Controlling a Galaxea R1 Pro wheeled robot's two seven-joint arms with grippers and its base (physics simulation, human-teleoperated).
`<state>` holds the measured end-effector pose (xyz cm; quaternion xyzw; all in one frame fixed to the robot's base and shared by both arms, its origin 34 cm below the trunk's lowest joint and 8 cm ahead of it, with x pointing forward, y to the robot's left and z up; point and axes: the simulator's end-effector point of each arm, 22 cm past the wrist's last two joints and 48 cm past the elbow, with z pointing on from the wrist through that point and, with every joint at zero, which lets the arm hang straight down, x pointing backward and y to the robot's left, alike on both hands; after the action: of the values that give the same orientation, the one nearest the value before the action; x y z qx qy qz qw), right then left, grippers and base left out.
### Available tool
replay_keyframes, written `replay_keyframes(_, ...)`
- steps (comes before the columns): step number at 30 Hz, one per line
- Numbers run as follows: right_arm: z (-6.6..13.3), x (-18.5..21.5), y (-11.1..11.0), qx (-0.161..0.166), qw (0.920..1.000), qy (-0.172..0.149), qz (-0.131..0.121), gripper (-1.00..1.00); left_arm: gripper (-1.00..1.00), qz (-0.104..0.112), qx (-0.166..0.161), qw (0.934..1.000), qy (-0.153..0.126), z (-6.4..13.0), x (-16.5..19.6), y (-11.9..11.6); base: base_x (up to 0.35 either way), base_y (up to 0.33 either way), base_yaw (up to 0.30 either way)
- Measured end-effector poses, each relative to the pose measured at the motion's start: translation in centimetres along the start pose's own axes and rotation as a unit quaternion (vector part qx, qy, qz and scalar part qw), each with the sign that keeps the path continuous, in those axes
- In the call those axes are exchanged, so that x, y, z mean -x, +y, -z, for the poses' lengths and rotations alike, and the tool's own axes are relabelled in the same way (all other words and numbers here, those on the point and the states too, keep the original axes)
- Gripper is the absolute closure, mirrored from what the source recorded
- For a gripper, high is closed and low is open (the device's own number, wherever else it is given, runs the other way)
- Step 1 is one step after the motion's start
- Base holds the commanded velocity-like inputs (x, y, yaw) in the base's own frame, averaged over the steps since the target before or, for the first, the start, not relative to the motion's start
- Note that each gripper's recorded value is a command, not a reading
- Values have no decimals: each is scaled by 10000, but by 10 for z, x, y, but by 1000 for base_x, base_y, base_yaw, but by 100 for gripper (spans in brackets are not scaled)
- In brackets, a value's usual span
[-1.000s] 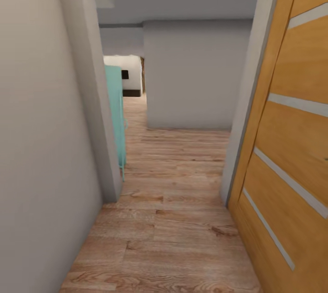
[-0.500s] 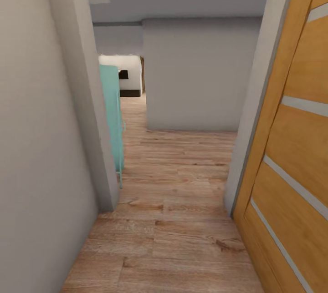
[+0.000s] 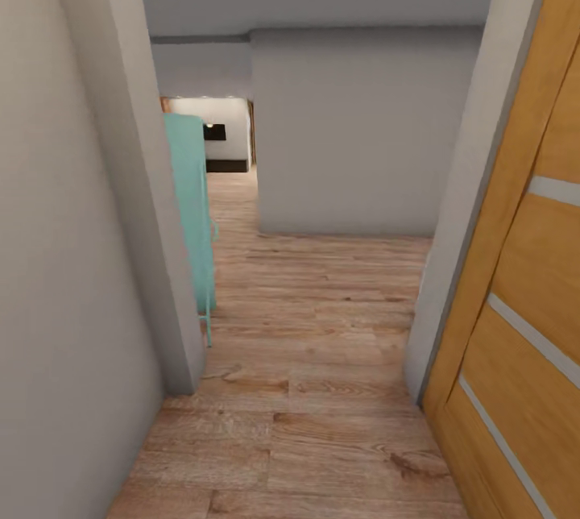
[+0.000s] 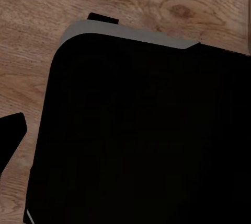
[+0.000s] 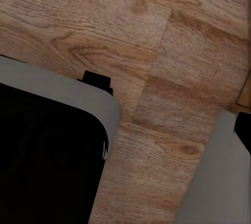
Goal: Move the two storage containers from the living room to the garage. In the garage, place one container on the floor and stack the other container on top of it (either order is fine).
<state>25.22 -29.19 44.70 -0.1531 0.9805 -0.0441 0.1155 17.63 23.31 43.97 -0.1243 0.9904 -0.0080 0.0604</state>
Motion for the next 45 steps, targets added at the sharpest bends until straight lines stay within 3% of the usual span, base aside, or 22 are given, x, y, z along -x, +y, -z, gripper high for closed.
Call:
replay_keyframes(29, 0, 1, 2, -30, 10000, -6, -87, -100, -100, 0, 1, 10000, 4, 0, 0, 0, 325, 0, 0)
replay_keyframes(45, 2, -19, 4, 4, 9998, 171, -64, -100, -100, 0, 2, 10000, -3, 0, 0, 0, 325, 0, 0)
